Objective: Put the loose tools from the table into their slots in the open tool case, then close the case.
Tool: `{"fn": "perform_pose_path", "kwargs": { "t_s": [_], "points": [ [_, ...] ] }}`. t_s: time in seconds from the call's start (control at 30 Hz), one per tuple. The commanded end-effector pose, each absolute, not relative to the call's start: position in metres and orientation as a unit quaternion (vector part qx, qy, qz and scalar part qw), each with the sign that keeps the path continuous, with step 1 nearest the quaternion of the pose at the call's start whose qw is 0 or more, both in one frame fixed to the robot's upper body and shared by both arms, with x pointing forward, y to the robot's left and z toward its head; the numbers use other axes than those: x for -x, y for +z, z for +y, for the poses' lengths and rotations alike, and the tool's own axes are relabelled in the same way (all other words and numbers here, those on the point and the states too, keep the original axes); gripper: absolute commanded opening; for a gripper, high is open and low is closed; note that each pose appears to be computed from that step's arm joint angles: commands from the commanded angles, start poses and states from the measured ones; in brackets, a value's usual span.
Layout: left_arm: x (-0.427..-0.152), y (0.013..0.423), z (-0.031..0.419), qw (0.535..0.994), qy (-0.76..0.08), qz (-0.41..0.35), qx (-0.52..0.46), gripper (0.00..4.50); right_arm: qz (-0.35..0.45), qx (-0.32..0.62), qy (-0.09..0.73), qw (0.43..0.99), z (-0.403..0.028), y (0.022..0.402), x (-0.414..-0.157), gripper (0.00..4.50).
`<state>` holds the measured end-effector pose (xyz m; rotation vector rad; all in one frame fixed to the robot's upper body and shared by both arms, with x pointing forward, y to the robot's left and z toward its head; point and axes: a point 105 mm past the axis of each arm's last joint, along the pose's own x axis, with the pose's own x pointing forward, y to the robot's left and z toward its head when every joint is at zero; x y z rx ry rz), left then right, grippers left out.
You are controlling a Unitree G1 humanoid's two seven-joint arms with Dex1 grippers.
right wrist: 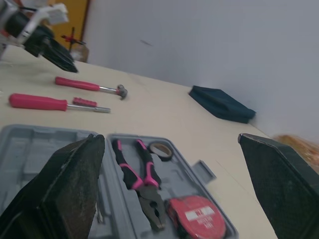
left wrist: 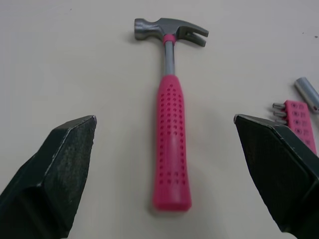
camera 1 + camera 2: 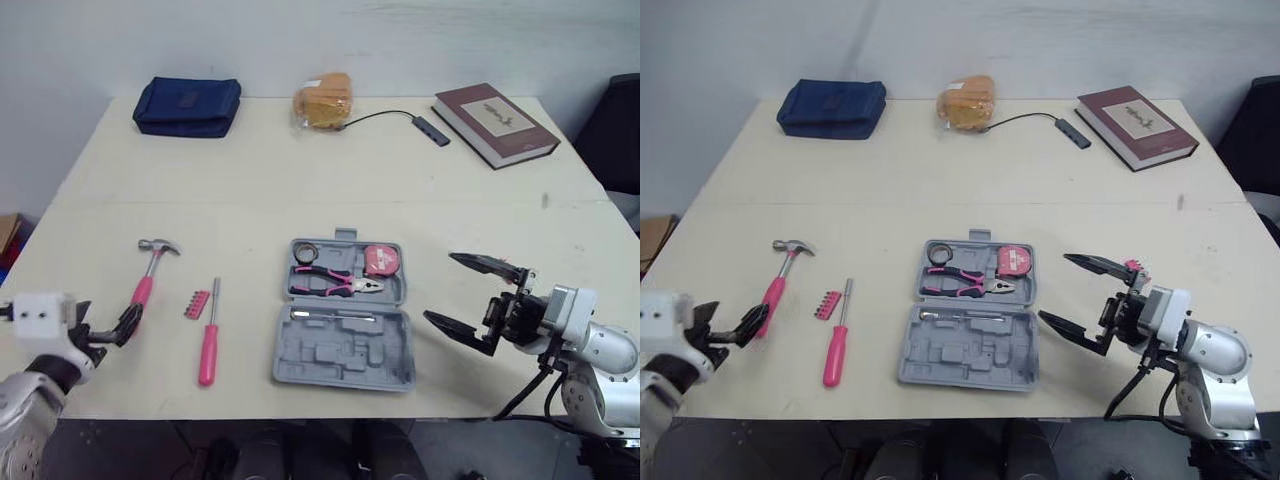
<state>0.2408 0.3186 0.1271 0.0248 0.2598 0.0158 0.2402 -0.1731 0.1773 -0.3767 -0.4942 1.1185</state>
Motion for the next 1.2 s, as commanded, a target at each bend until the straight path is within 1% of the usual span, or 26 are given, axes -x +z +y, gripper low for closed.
{"fn": "perform_pose_path", "kwargs": {
  "t_s": [0.03, 0.17, 0.33, 0.47, 0.57, 0.67, 0.7, 0.8, 0.87, 0.93, 0.97, 1.0, 1.03, 1.07, 1.13, 1.2],
  "points": [
    [-0.253, 0.122, 0.319, 0.983, 0.008, 0.185, -0.008, 4.47, -0.248, 0.176, 0.540, 0.785, -0.166, 0.187, -0.235, 4.50],
    [-0.267, 0.112, 0.319, 0.968, 0.007, 0.248, -0.022, 4.47, -0.242, 0.181, 0.542, 0.784, -0.165, 0.185, -0.235, 4.50],
    [-0.285, 0.108, 0.312, 0.963, -0.007, 0.270, -0.017, 4.47, -0.233, 0.186, 0.539, 0.788, -0.163, 0.184, -0.234, 4.50],
    [-0.290, 0.095, 0.308, 0.955, -0.022, 0.297, -0.006, 4.47, -0.220, 0.194, 0.540, 0.789, -0.162, 0.180, -0.232, 4.50],
    [-0.284, 0.076, 0.313, 0.942, -0.017, 0.334, -0.005, 3.61, -0.213, 0.199, 0.536, 0.792, -0.162, 0.177, -0.231, 4.50],
    [-0.278, 0.070, 0.316, 0.937, -0.013, 0.350, -0.004, 2.31, -0.212, 0.203, 0.526, 0.798, -0.165, 0.176, -0.231, 4.50],
    [-0.277, 0.069, 0.316, 0.937, -0.014, 0.350, 0.001, 1.82, -0.211, 0.205, 0.524, 0.799, -0.166, 0.176, -0.231, 4.50],
    [-0.279, 0.076, 0.316, 0.944, -0.013, 0.328, 0.019, 0.58, -0.209, 0.211, 0.513, 0.805, -0.171, 0.174, -0.231, 4.50],
    [-0.283, 0.083, 0.318, 0.953, -0.017, 0.303, 0.013, 0.53, -0.208, 0.213, 0.507, 0.809, -0.174, 0.174, -0.232, 4.50],
    [-0.295, 0.102, 0.318, 0.970, -0.027, 0.242, -0.003, 0.53, -0.204, 0.216, 0.505, 0.811, -0.177, 0.171, -0.232, 4.50],
    [-0.301, 0.118, 0.314, 0.980, -0.041, 0.195, -0.003, 0.53, -0.201, 0.218, 0.503, 0.812, -0.180, 0.170, -0.232, 4.50],
    [-0.307, 0.138, 0.306, 0.987, -0.071, 0.146, -0.005, 0.53, -0.198, 0.221, 0.500, 0.813, -0.184, 0.168, -0.231, 4.50],
    [-0.309, 0.153, 0.299, 0.989, -0.097, 0.114, -0.011, 0.53, -0.195, 0.225, 0.498, 0.814, -0.187, 0.167, -0.231, 4.50],
    [-0.310, 0.170, 0.287, 0.987, -0.138, 0.080, -0.036, 0.53, -0.187, 0.234, 0.496, 0.815, -0.193, 0.165, -0.231, 4.50],
    [-0.307, 0.190, 0.262, 0.970, -0.215, 0.042, -0.108, 0.53, -0.174, 0.249, 0.492, 0.816, -0.204, 0.163, -0.229, 4.50],
    [-0.297, 0.198, 0.231, 0.935, -0.312, 0.020, -0.166, 0.53, -0.163, 0.253, 0.487, 0.820, -0.213, 0.162, -0.227, 4.50]
  ]
}}
